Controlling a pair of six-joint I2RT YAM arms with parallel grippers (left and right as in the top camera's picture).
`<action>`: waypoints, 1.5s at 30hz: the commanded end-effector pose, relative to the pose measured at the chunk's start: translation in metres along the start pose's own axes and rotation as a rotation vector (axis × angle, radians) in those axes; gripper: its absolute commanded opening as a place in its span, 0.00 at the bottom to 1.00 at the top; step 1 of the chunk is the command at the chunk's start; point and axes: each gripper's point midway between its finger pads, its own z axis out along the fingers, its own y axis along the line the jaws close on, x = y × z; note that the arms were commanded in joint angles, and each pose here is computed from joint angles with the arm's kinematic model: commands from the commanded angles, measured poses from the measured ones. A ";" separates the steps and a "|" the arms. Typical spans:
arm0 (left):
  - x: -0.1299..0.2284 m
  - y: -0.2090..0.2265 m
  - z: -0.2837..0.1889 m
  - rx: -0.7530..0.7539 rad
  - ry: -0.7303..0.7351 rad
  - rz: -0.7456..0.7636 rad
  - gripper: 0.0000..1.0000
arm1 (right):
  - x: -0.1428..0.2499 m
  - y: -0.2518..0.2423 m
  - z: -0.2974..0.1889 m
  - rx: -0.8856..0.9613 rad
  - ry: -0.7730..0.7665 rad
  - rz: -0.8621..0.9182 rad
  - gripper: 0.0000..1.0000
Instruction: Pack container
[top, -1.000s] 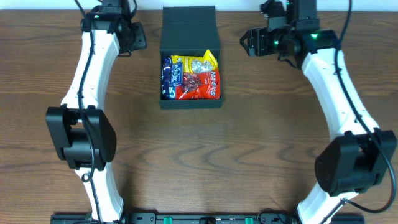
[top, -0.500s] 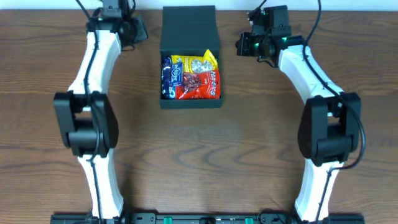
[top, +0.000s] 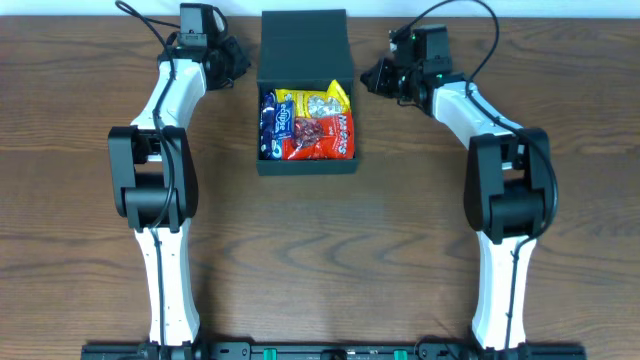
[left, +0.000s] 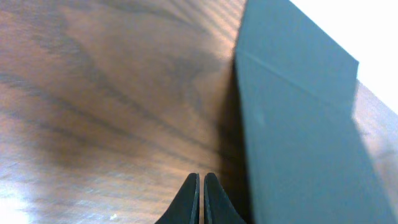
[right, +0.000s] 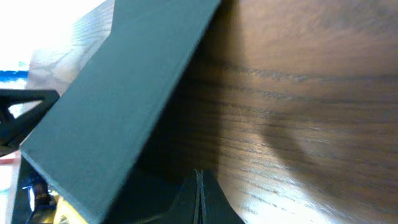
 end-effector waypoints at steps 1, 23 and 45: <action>0.012 0.002 0.017 0.069 0.065 -0.056 0.06 | 0.001 0.002 0.006 -0.058 0.016 0.065 0.01; 0.017 -0.029 0.025 0.241 0.099 -0.060 0.06 | -0.009 0.037 0.021 -0.229 -0.041 -0.002 0.01; -0.019 -0.093 -0.029 0.454 0.070 0.184 0.06 | -0.045 0.077 -0.028 -0.505 -0.055 -0.190 0.01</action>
